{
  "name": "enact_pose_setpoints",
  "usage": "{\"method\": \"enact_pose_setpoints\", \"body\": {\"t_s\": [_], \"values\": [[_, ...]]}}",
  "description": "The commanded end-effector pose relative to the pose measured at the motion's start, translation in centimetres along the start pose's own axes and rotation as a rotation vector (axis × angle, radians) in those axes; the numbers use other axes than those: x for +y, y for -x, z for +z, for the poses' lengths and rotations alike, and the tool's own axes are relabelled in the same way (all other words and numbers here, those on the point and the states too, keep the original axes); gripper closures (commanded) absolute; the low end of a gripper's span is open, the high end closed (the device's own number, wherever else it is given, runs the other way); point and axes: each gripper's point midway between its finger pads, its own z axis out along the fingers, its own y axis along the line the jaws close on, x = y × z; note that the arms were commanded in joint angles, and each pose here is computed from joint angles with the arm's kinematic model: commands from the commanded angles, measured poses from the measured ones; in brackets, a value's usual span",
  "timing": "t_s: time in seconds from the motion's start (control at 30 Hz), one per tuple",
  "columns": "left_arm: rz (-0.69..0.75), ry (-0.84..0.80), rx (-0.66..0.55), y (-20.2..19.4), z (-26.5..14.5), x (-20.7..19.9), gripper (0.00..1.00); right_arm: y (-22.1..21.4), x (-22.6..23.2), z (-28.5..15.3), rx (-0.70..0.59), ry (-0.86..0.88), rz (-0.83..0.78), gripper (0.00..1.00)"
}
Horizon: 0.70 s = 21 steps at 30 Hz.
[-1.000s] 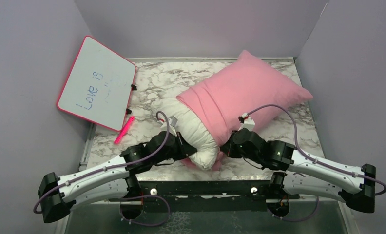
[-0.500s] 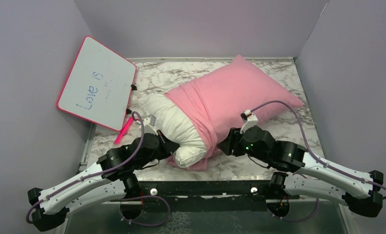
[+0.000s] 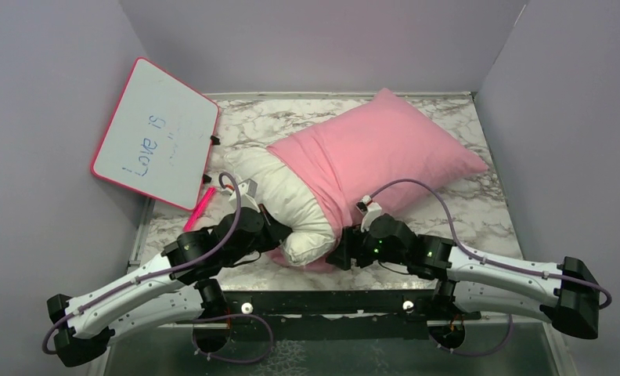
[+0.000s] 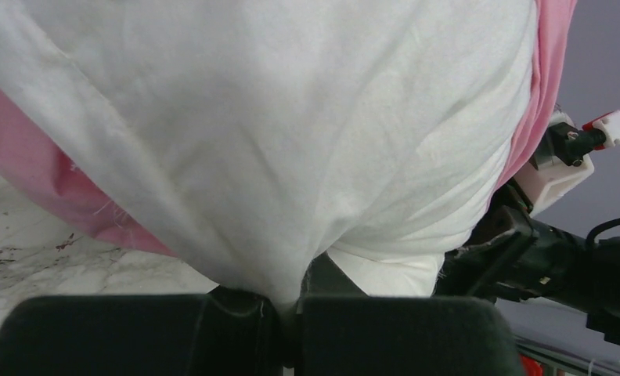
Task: Remove the pillowcase from the pillow
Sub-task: Remove the pillow from the pillowcase.
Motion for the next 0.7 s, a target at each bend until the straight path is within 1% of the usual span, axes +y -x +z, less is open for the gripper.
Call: {"method": "enact_pose_setpoints", "body": {"t_s": [0.0,0.07,0.13,0.2,0.23,0.3,0.33,0.37,0.4,0.43,0.47,0.53,0.57,0.6,0.67], "values": [[-0.027,-0.123,-0.123,3.9,-1.3,-4.3,1.0,4.6,1.4,0.8,-0.259,0.079,0.048,0.31],[-0.026,-0.126,-0.117,3.8,-1.3,-4.4,1.0,5.9,1.4,0.9,-0.33,0.077,0.033,0.34],[-0.028,-0.126,-0.112,3.7,-1.3,-4.5,1.0,6.7,0.9,0.9,-0.367,0.041,0.054,0.36],[-0.03,-0.129,-0.111,3.8,-1.3,-4.6,1.0,7.2,0.9,0.9,-0.394,0.04,0.044,0.37],[-0.031,-0.13,-0.112,3.8,-1.3,-4.6,1.0,7.3,1.2,0.8,-0.398,0.055,0.036,0.39],[-0.031,-0.132,-0.115,3.9,-1.3,-4.7,1.0,7.3,1.5,0.8,-0.398,0.076,0.026,0.49],[-0.029,-0.132,-0.116,3.9,-1.3,-4.7,1.0,7.2,1.3,0.8,-0.397,0.071,0.024,0.59],[-0.028,-0.135,-0.118,4.0,-1.4,-4.9,1.0,7.1,0.8,0.9,-0.398,0.045,0.026,0.72],[-0.025,-0.138,-0.122,4.2,-1.5,-5.0,1.0,7.1,-0.2,0.9,-0.406,-0.007,0.039,0.86],[-0.023,-0.136,-0.13,4.4,-1.6,-5.0,1.0,6.9,-1.9,0.8,-0.399,-0.093,0.07,0.96],[-0.022,-0.13,-0.144,4.7,-1.9,-4.9,1.0,6.4,-4.3,0.5,-0.396,-0.223,0.11,0.99],[-0.003,-0.118,-0.168,5.5,-2.6,-4.7,1.0,5.3,-9.1,-1.3,-0.399,-0.491,0.209,0.99],[0.014,-0.112,-0.182,6.0,-3.0,-4.6,1.0,5.0,-10.7,-2.4,-0.413,-0.59,0.237,0.99],[0.03,-0.08,-0.188,6.3,-3.5,-4.0,1.0,5.0,-12.0,-3.6,-0.435,-0.674,0.253,0.99],[0.043,-0.024,-0.213,7.1,-4.4,-3.0,1.0,5.0,-13.1,-5.3,-0.441,-0.754,0.24,0.99]]}}
